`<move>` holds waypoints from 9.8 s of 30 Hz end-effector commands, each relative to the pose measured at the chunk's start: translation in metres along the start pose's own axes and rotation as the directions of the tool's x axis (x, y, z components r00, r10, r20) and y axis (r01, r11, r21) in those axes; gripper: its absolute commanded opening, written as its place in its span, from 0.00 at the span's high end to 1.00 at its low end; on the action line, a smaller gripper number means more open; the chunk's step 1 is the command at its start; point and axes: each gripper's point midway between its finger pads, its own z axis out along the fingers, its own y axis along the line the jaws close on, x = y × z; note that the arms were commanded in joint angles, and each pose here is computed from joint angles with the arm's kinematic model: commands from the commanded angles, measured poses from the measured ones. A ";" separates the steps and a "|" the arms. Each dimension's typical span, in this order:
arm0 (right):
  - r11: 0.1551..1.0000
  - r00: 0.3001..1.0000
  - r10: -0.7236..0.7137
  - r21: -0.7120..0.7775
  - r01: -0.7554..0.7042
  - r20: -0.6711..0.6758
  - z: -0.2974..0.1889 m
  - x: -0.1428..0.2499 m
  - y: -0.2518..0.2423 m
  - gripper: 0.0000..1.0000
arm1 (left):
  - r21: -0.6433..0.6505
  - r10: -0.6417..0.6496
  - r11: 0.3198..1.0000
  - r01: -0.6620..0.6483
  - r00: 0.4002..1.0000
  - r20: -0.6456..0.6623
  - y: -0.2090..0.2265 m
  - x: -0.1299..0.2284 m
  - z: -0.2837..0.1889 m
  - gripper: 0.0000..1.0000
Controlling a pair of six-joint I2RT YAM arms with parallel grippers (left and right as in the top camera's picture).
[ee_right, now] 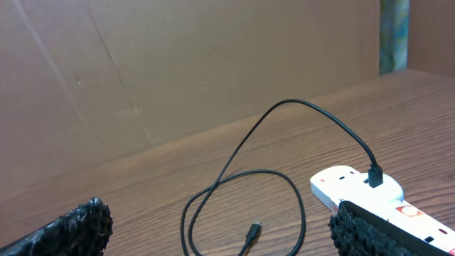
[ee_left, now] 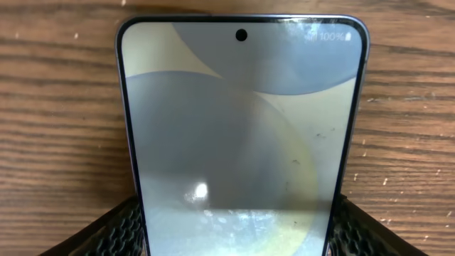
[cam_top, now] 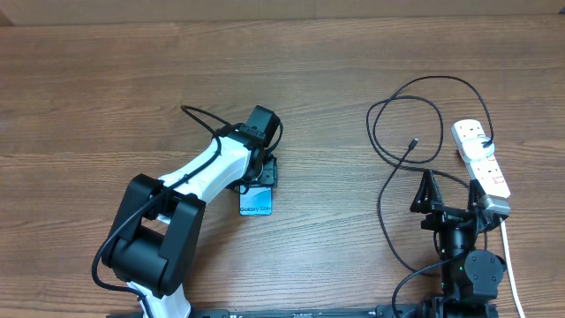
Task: Plug charger to phone and switch on socket
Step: 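Close the left gripper on the phone's top edge, then lift the phone with the left gripper and tilt it upright, then move the right gripper to the phone's bottom edge, then grasp the phone's bottom edge with the right gripper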
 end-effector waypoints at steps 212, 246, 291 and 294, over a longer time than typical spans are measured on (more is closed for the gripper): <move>0.826 0.567 0.317 -0.071 -0.558 -0.760 -0.049 0.058 0.094 0.01 | 0.422 -0.234 0.848 0.320 0.941 -0.244 -0.037 -0.059 -0.112 0.41; 0.741 0.608 0.164 -0.310 -0.596 -0.777 0.059 0.105 0.250 0.00 | 0.488 -0.392 0.729 0.480 0.877 -0.276 -0.055 -0.086 -0.121 0.44; 0.797 0.699 0.341 -0.202 -0.570 -0.629 0.080 0.120 0.261 0.54 | 0.527 -0.337 0.705 0.474 0.879 -0.338 -0.103 -0.066 -0.131 0.45; 0.787 0.694 0.336 -0.216 -0.578 -0.637 0.078 0.119 0.265 0.56 | 0.524 -0.341 0.708 0.473 0.879 -0.334 -0.102 -0.067 -0.131 0.45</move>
